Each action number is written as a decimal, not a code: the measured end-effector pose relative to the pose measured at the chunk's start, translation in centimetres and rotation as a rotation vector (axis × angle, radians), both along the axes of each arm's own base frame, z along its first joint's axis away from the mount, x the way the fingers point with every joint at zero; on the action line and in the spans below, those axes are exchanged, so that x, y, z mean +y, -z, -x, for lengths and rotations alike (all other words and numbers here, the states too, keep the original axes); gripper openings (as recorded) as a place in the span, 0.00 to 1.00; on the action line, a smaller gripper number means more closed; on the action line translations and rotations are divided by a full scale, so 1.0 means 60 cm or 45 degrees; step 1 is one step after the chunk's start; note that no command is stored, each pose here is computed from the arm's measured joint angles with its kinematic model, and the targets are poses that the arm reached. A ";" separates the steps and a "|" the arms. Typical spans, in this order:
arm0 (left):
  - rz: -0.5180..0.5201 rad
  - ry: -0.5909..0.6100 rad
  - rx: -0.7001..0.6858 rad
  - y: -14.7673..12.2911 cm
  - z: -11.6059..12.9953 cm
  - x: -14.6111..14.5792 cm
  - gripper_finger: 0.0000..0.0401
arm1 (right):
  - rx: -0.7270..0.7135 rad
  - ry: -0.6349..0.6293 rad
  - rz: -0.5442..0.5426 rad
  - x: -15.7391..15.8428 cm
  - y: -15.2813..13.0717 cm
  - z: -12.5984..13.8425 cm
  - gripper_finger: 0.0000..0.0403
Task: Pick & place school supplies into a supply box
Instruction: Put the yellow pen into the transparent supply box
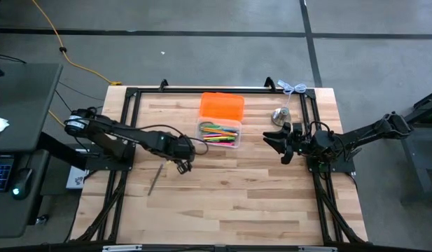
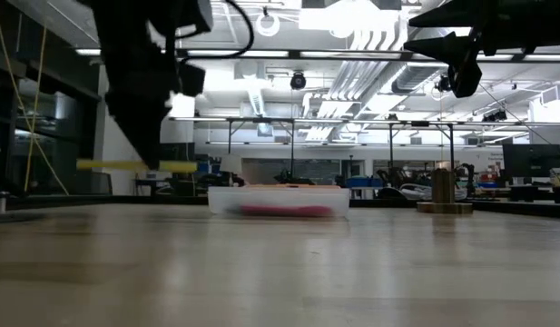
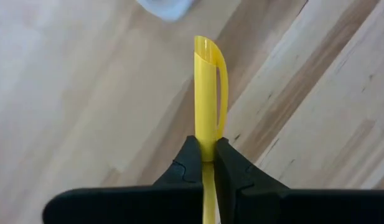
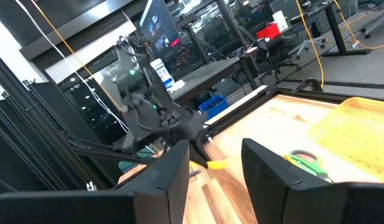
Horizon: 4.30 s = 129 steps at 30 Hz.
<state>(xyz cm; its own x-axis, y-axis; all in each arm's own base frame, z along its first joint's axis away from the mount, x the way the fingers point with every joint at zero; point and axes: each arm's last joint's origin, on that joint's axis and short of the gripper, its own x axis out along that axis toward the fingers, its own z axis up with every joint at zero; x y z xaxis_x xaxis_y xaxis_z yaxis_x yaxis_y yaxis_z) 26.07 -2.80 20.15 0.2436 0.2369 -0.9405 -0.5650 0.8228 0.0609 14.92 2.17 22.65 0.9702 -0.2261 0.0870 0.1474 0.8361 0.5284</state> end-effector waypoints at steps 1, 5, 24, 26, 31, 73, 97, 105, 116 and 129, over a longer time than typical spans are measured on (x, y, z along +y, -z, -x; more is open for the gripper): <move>-0.017 0.011 0.010 -0.011 -0.002 0.000 0.10 | 0.000 0.000 0.000 0.000 0.000 0.000 0.31; -0.102 0.038 0.069 -0.054 -0.004 0.002 0.09 | 0.000 0.000 0.000 0.000 0.000 0.000 0.31; -0.258 0.129 -0.007 -0.274 0.006 0.009 0.10 | 0.000 0.000 0.001 0.000 0.000 0.000 0.31; -0.273 0.124 -0.016 -0.287 0.010 0.010 0.10 | 0.001 0.001 0.004 0.000 0.000 0.000 0.31; -0.295 0.115 -0.038 -0.303 0.014 0.011 0.09 | 0.005 0.002 0.022 0.000 0.000 0.000 0.31; -0.354 0.498 -0.466 -0.303 -0.113 0.088 0.10 | 0.012 0.004 0.030 0.000 0.001 0.000 0.31; -0.334 0.565 -0.450 -0.263 -0.161 0.115 0.11 | 0.028 0.013 0.028 0.000 0.003 0.000 0.31; -0.325 0.647 -0.318 -0.222 -0.183 0.122 0.11 | 0.027 0.014 0.027 0.000 0.003 0.000 0.31; -0.290 0.800 -0.146 -0.149 -0.224 0.132 0.12 | 0.036 0.015 0.029 0.000 0.004 -0.002 0.31; -0.161 0.853 -0.069 -0.079 -0.235 0.155 0.11 | 0.042 0.018 0.030 0.000 0.005 -0.001 0.31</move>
